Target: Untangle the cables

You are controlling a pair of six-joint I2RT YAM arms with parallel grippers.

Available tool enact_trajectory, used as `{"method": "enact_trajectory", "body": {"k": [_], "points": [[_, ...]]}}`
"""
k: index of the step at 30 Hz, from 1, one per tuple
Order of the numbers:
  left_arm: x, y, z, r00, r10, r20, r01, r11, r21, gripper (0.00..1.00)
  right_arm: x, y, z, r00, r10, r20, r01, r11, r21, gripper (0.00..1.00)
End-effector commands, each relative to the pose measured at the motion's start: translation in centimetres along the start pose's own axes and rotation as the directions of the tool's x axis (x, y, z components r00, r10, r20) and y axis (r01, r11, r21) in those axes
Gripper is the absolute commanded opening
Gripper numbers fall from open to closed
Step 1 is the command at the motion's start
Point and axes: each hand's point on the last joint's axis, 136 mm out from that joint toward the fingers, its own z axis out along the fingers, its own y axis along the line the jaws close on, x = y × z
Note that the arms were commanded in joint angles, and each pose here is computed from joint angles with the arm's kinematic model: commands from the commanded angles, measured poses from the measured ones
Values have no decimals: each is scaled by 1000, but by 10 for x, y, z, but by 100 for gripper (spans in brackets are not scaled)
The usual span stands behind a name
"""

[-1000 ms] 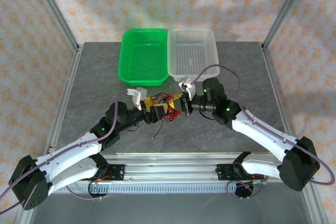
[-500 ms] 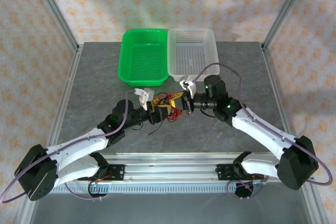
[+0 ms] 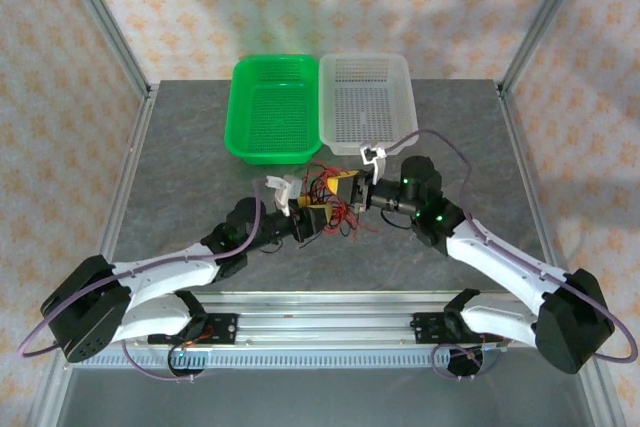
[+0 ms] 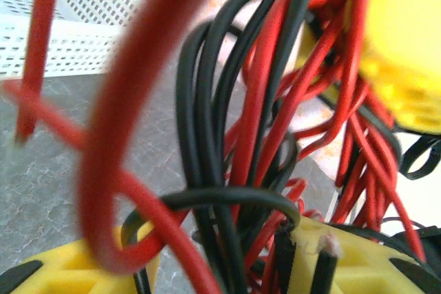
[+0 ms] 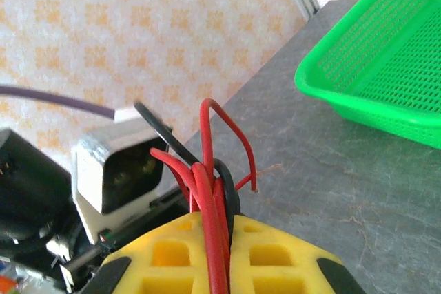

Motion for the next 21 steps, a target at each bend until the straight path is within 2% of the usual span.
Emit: {"method": "enact_trajectory", "body": {"k": [1, 8, 17, 21], "points": [[27, 22, -4, 998, -30, -61, 24, 995, -93, 43, -55, 21, -14, 973, -1, 233, 10, 999, -34, 0], [30, 28, -12, 997, -46, -61, 38, 990, -137, 43, -58, 5, -19, 950, 71, 303, -77, 997, 8, 0], [67, 39, -27, 992, -75, -106, 51, 975, -216, 45, -71, -6, -29, 919, 92, 384, -128, 989, 68, 0], [61, 36, -33, 992, -105, -76, 85, 970, -229, 51, -71, -7, -28, 918, 99, 384, -136, 988, 70, 0]]}}
